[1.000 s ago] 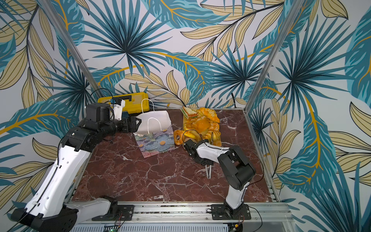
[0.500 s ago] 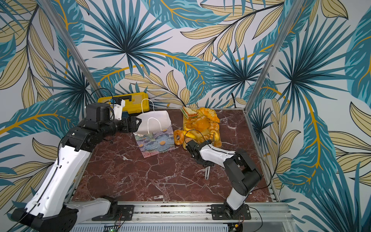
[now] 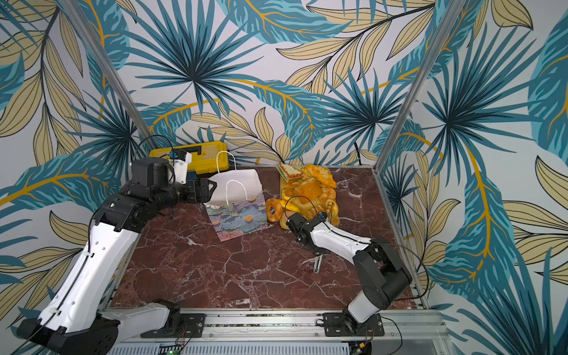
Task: Pack bread into a paper bag
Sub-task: Pick up the fake bread from the plate.
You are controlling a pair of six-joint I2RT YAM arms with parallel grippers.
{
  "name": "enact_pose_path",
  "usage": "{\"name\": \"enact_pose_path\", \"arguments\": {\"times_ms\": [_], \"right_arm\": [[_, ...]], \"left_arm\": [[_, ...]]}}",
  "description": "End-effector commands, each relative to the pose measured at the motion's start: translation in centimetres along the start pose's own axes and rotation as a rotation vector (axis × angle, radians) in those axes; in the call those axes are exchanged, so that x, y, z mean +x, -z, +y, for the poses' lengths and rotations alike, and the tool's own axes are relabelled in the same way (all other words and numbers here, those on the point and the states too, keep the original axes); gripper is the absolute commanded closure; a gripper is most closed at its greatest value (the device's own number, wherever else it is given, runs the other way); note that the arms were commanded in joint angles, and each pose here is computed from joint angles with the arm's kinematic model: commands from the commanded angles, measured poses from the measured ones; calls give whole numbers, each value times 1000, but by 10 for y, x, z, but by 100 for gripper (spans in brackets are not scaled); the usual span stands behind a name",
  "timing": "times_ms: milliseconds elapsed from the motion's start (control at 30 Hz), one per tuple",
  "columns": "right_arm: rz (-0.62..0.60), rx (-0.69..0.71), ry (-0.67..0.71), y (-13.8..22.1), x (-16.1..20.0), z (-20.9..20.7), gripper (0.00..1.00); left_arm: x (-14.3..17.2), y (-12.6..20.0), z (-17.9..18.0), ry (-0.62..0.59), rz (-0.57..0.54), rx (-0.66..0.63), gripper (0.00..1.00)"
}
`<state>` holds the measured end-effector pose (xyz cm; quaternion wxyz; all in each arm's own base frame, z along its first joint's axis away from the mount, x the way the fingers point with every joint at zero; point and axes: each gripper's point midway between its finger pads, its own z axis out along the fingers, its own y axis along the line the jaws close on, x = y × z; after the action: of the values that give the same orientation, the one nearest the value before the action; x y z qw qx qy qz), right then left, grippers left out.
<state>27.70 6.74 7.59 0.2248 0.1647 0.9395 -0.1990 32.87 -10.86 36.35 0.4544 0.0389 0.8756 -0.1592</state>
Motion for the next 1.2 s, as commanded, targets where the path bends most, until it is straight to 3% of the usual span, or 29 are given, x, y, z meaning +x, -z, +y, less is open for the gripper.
{"name": "enact_pose_path", "arguments": {"times_ms": [0,200,600,933,1167], "right_arm": [[-90,44,-37,21,-23,-20,87],[-147,19,-53,44,-45,-22,87],[-144,34,-49,42,-38,-26,89],[-293,-13,-122,99,-80,-56,89],[-363,-163,-86,145,-107,-54,89]], "left_arm": [[-1,0,-1,-8,-14,7,0],[1,-1,-1,-7,-9,5,0],[3,0,2,-12,-5,-9,0],[3,-1,6,-13,5,-35,0],[8,-11,28,-12,102,-170,0]]}}
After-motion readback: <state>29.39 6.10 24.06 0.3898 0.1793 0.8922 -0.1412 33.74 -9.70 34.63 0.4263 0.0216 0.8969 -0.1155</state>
